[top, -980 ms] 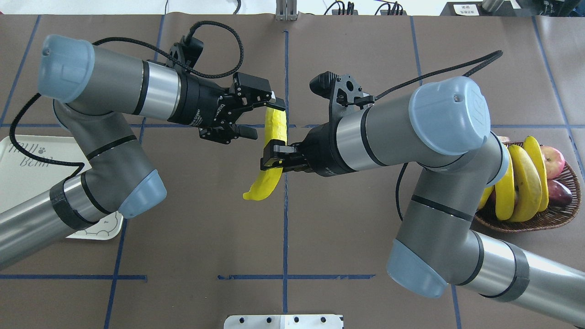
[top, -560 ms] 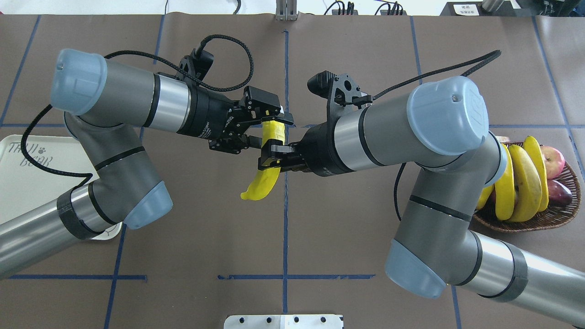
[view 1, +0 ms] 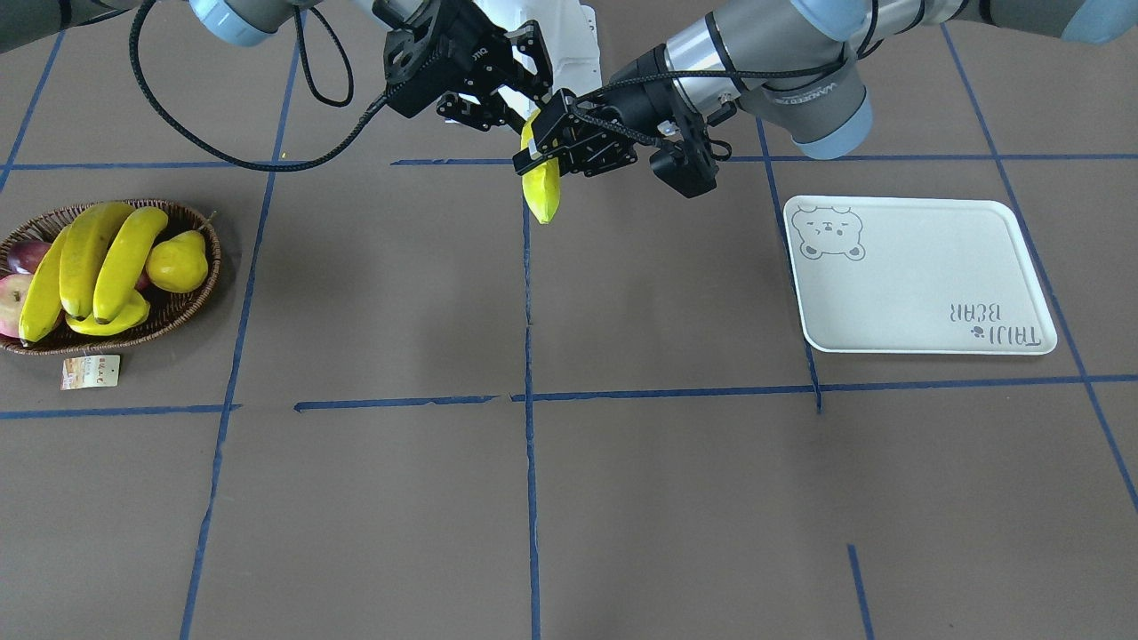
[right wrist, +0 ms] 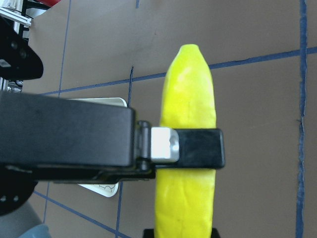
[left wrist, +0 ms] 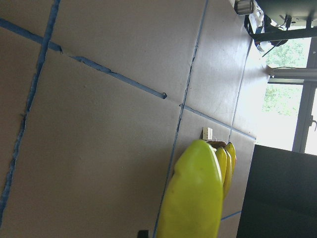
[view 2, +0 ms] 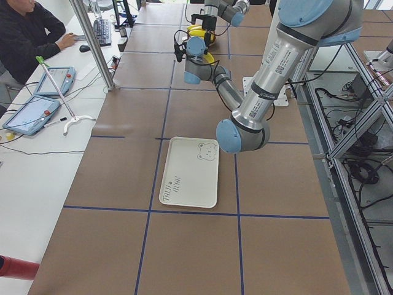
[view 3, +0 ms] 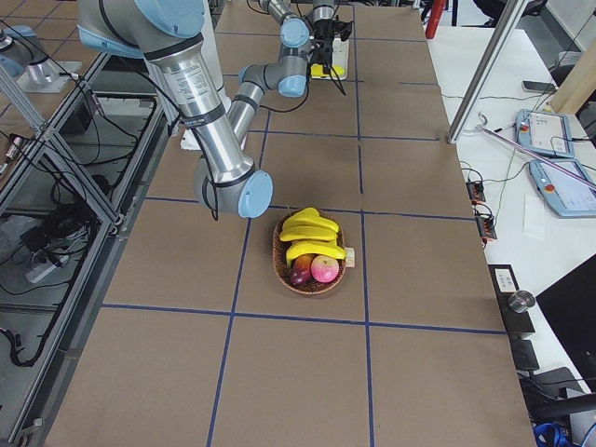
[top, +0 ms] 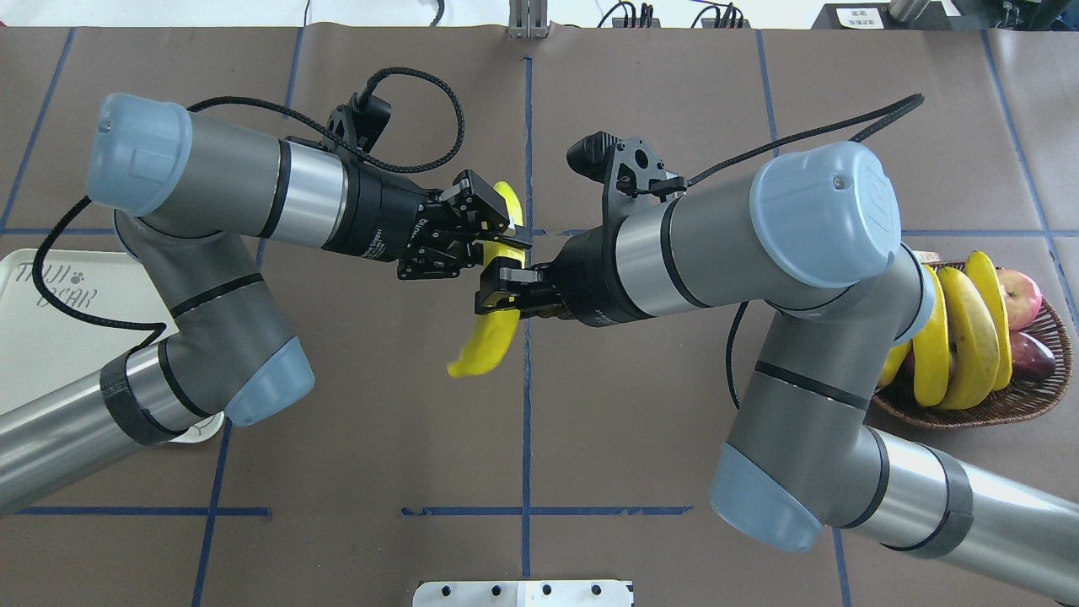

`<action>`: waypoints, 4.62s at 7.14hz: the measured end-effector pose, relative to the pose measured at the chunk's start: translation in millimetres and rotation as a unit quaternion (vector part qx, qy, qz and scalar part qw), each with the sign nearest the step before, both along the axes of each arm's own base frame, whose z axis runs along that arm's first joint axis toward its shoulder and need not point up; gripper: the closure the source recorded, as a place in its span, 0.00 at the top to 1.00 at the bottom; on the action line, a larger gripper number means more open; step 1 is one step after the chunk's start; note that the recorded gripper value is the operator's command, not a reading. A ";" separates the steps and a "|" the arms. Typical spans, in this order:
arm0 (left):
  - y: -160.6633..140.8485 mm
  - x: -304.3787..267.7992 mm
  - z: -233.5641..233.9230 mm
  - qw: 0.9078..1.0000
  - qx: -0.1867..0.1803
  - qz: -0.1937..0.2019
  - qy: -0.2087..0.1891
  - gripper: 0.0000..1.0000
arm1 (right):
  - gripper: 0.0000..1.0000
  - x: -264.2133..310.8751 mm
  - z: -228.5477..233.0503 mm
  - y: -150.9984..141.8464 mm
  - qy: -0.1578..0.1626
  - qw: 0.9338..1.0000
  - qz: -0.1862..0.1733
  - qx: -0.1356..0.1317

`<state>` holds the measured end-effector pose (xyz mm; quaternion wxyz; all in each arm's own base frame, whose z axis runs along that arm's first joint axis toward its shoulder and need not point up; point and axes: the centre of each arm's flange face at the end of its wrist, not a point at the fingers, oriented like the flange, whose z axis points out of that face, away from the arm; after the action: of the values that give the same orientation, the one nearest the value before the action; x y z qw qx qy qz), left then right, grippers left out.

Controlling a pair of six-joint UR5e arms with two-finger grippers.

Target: Transfer all bananas from basket to plate

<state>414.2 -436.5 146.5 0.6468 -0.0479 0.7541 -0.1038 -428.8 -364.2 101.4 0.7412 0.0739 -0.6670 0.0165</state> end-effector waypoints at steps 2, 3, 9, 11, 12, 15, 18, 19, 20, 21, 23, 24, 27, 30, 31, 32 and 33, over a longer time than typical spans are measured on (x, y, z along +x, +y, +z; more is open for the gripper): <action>-3.7 -2.0 3.1 1.000 -0.002 -0.004 -0.004 0.00 | 0.99 2.4 -4.3 0.8 -0.007 1.000 0.002 -0.012; -10.7 -6.0 6.4 1.000 -0.004 -0.010 -0.008 0.00 | 0.99 4.2 -5.4 0.4 -0.009 1.000 0.003 -0.013; -75.6 -144.5 244.9 0.971 -0.051 -0.083 -0.217 0.00 | 0.99 33.9 9.7 -21.9 -0.001 0.999 0.039 -0.019; -53.0 -217.8 365.3 0.948 -0.048 -0.090 -0.300 0.00 | 0.99 38.4 21.9 -27.6 0.009 0.999 0.046 -0.025; -41.9 -239.4 405.9 0.939 -0.056 -0.087 -0.327 0.00 | 0.99 39.3 24.7 -28.7 0.011 0.998 0.048 -0.027; -18.7 -260.8 466.5 0.923 -0.086 -0.083 -0.366 0.00 | 0.99 40.1 28.4 -30.2 0.013 0.998 0.051 -0.032; -18.7 -262.7 498.1 0.912 -0.083 -0.084 -0.394 0.51 | 0.99 40.1 31.6 -30.8 0.016 0.998 0.054 -0.034; -20.5 -262.5 501.9 0.909 -0.079 -0.086 -0.400 0.99 | 0.99 40.2 33.9 -31.1 0.017 0.998 0.056 -0.034; -21.8 -262.2 503.5 0.908 -0.077 -0.088 -0.402 1.00 | 0.99 40.8 36.6 -31.8 0.019 0.998 0.057 -0.034; -22.2 -262.1 503.7 0.908 -0.074 -0.088 -0.403 1.00 | 0.99 42.8 39.6 -33.8 0.021 0.997 0.059 -0.035; -23.9 -262.3 491.0 0.912 -0.066 -0.089 -0.394 1.00 | 0.99 59.5 63.9 -41.6 0.039 0.996 0.067 -0.044; -23.6 -263.5 474.5 0.919 -0.060 -0.084 -0.380 1.00 | 0.99 82.7 88.9 -49.2 0.056 0.994 0.075 -0.049; -29.7 -288.5 434.9 0.939 -0.054 -0.080 -0.331 1.00 | 0.99 168.4 190.7 -44.6 0.137 0.988 0.068 -0.019; -36.1 -287.9 412.2 0.943 -0.042 -0.086 -0.317 1.00 | 0.99 220.6 273.2 -21.0 0.212 0.976 0.045 0.012; -38.0 -284.6 406.1 0.944 -0.041 -0.087 -0.314 1.00 | 0.99 238.4 297.0 -9.8 0.227 0.973 0.033 0.031; -39.7 -278.8 399.3 0.946 -0.045 -0.087 -0.310 1.00 | 0.99 256.2 320.9 -1.6 0.233 0.971 0.023 0.047; -40.9 -272.0 393.1 0.947 -0.048 -0.086 -0.306 1.00 | 0.99 268.2 340.1 0.5 0.237 0.970 0.019 0.051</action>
<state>142.2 -477.4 539.5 0.8318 0.0204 0.5156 -0.2046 -160.6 -363.7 441.5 0.8728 0.1260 -0.4710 -0.0220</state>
